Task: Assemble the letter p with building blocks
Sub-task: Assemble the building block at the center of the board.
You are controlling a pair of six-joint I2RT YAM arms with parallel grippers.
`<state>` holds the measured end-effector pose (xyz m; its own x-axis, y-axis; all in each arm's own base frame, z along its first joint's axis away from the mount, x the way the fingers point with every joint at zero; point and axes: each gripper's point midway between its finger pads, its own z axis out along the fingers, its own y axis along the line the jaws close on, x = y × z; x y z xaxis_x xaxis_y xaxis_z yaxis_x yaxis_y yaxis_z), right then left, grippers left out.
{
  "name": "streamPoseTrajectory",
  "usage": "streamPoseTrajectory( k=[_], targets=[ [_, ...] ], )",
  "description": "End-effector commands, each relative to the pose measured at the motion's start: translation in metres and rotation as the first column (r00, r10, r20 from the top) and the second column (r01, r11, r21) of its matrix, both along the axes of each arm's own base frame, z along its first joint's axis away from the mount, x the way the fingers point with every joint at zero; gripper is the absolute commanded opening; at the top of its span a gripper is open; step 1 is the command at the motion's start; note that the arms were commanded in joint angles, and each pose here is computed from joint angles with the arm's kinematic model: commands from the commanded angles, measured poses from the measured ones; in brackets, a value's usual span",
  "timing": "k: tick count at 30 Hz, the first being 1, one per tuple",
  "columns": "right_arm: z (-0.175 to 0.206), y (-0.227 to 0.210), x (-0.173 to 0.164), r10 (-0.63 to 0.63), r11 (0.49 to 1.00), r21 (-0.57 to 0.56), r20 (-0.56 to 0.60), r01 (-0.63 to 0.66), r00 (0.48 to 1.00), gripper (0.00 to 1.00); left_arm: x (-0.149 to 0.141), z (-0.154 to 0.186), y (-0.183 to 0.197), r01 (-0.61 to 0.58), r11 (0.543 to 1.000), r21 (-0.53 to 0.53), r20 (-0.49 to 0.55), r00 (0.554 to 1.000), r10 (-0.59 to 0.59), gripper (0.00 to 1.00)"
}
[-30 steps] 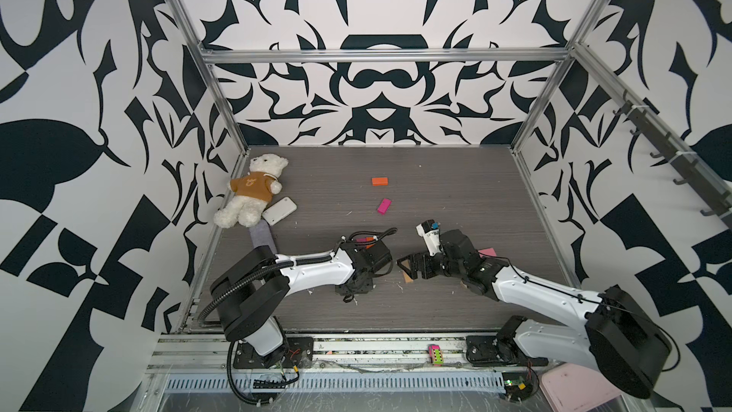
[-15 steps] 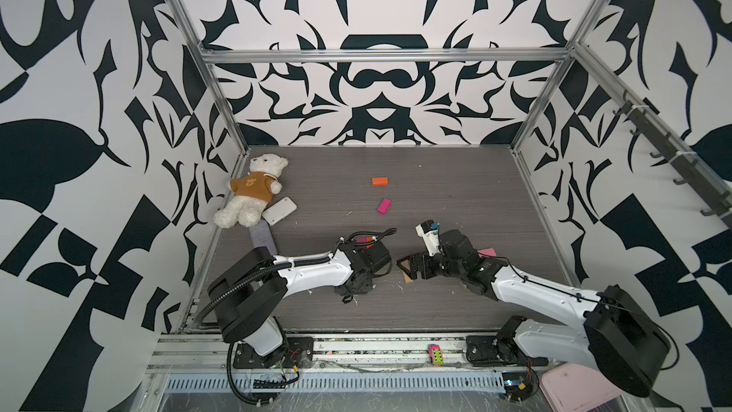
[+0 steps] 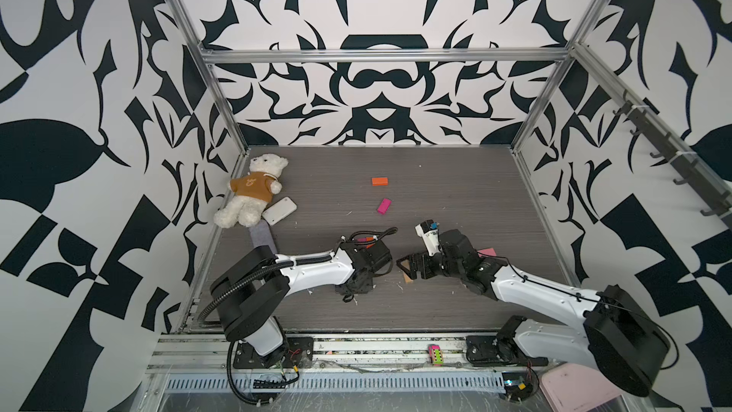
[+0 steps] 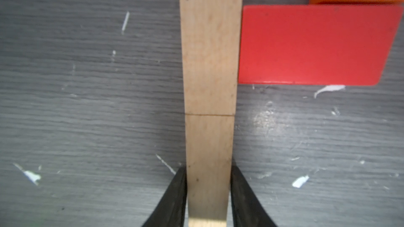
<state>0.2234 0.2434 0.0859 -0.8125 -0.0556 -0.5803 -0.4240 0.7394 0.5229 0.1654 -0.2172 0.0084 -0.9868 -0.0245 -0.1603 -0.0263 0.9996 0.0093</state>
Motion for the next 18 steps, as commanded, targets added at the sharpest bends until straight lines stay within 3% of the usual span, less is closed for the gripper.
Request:
streamPoseTrajectory(
  k=[1,13,18],
  targets=[
    [0.0178,0.0070,0.0086,0.006,1.000,0.016,0.052,-0.007,0.999,0.97,-0.0204,-0.0363,0.0045,-0.016,1.000,0.016,-0.117,0.993,0.017,0.36],
    [0.0173,0.0069,0.0084,0.006,1.000,0.015,0.051,-0.007,0.999,0.97,-0.0229,-0.0348,0.0107,-0.036,0.999,0.040,-0.122,0.992,0.040,0.36],
    [0.0179,0.0077,0.0086,0.007,1.000,0.016,0.052,-0.008,0.999,0.97,-0.0227,-0.0294,0.0128,-0.034,0.999,0.039,-0.113,0.993,0.039,0.41]
  ],
)
